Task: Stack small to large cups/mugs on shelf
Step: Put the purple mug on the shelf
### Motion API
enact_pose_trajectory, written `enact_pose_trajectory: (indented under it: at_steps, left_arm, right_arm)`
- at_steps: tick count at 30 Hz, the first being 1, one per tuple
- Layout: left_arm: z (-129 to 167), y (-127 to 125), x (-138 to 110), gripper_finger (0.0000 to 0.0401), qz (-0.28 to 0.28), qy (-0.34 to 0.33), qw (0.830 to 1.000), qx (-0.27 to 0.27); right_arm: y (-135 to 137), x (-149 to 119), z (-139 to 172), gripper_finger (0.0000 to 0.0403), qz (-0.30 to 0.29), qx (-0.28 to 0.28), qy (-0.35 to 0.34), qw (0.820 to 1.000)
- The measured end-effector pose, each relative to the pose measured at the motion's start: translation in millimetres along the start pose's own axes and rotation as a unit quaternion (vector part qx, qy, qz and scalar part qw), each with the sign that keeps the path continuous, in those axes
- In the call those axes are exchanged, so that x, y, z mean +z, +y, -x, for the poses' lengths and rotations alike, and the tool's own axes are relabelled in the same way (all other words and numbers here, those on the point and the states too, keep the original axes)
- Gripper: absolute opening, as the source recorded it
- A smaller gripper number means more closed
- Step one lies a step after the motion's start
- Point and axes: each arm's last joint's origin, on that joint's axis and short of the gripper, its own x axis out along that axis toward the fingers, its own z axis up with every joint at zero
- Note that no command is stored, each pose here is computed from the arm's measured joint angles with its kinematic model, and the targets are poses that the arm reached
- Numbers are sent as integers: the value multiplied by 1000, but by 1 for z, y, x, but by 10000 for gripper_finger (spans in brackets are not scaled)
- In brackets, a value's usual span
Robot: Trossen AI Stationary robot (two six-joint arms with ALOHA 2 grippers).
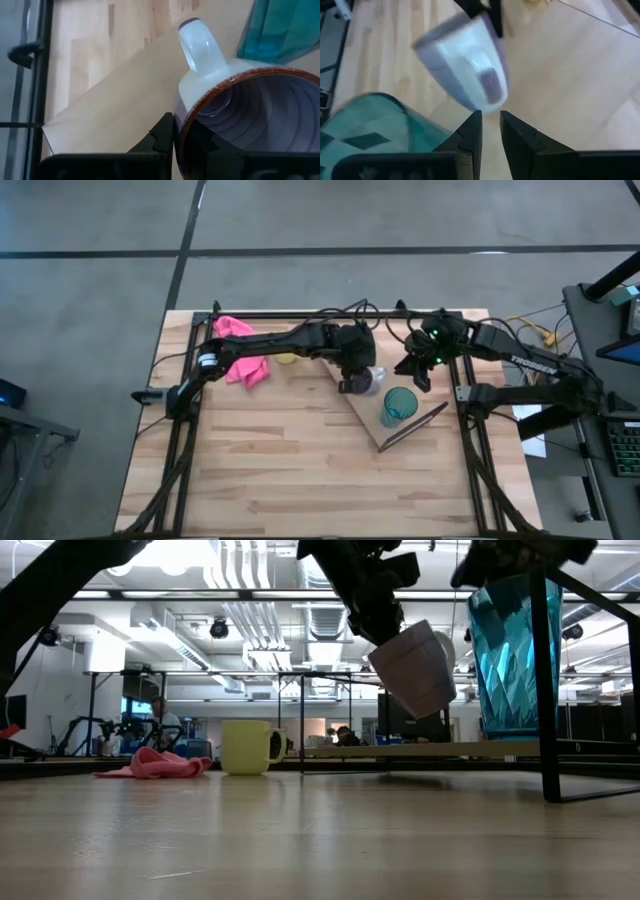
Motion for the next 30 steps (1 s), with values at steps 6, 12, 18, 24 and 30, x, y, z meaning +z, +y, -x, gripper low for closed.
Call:
enact_pose_trajectory:
  at_steps: [6,12,18,24,30]
  left_arm:
    - [3,1,2,8,0,-7,1000,-2]
    - [2,0,2,8,0,-7,1000,-8]
    - [1,6,1,8,4,-10,1000,-5]
    - [1,11,-1,8,9,-11,1000,1]
    - [0,10,-1,8,9,-8,1000,0]
  right_arm:
    - [-13,-16,-9,63,9,24,-56,998]
    - [-22,-21,-13,63,20,21,-70,997]
    - [-22,-19,-14,63,30,52,-79,995]
    - [-22,-18,-14,63,30,56,-83,995]
    - [-25,-16,-19,63,21,52,-82,995]
